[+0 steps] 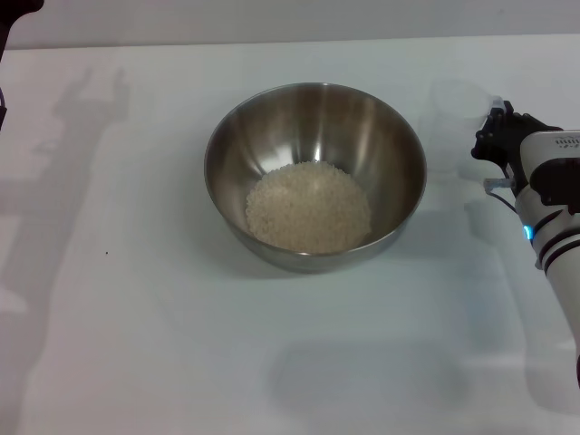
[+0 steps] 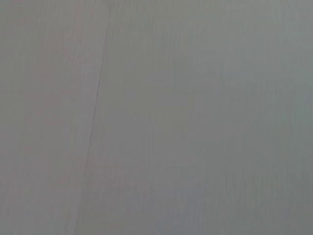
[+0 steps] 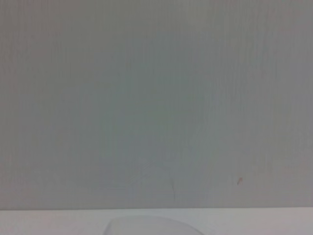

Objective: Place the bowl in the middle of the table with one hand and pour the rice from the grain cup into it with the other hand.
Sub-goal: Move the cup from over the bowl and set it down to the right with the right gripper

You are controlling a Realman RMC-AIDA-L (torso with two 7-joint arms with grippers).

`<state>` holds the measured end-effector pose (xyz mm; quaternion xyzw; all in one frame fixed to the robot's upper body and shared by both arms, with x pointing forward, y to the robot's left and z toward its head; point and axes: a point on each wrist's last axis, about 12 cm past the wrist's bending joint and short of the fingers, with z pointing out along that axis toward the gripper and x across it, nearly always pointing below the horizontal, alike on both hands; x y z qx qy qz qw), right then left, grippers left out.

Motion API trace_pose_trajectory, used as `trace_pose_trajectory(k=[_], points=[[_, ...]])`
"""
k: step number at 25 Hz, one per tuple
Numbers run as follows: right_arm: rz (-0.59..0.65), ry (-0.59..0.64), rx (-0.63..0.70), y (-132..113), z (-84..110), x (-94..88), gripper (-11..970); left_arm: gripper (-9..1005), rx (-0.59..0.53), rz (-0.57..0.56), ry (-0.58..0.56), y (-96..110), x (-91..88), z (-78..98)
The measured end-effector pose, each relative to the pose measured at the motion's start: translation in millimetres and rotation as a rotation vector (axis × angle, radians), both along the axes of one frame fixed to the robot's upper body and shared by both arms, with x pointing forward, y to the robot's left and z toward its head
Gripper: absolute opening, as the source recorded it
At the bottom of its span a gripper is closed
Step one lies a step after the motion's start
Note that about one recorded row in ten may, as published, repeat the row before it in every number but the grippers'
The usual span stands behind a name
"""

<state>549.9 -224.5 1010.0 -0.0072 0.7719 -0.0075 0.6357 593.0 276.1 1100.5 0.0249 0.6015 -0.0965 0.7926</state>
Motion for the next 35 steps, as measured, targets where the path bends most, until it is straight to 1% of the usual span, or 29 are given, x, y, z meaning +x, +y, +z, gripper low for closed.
trace_pose_trajectory(k=[16,28,35], points=[[0.018,0.019,-0.011,0.5,-1.7,1.3,89,455,-0.001,-0.012,-0.008,-1.8,-1.7,0.2],[0.025,0.023,-0.019,-0.2,-2.8,0.1,284,455,0.000,-0.011,-0.017,-1.6,-2.2,1.0],[0.046,0.021,-0.026,3.0,-5.5,-7.0,283,455,0.001,-0.009,-0.019,-0.2,-2.9,0.8]])
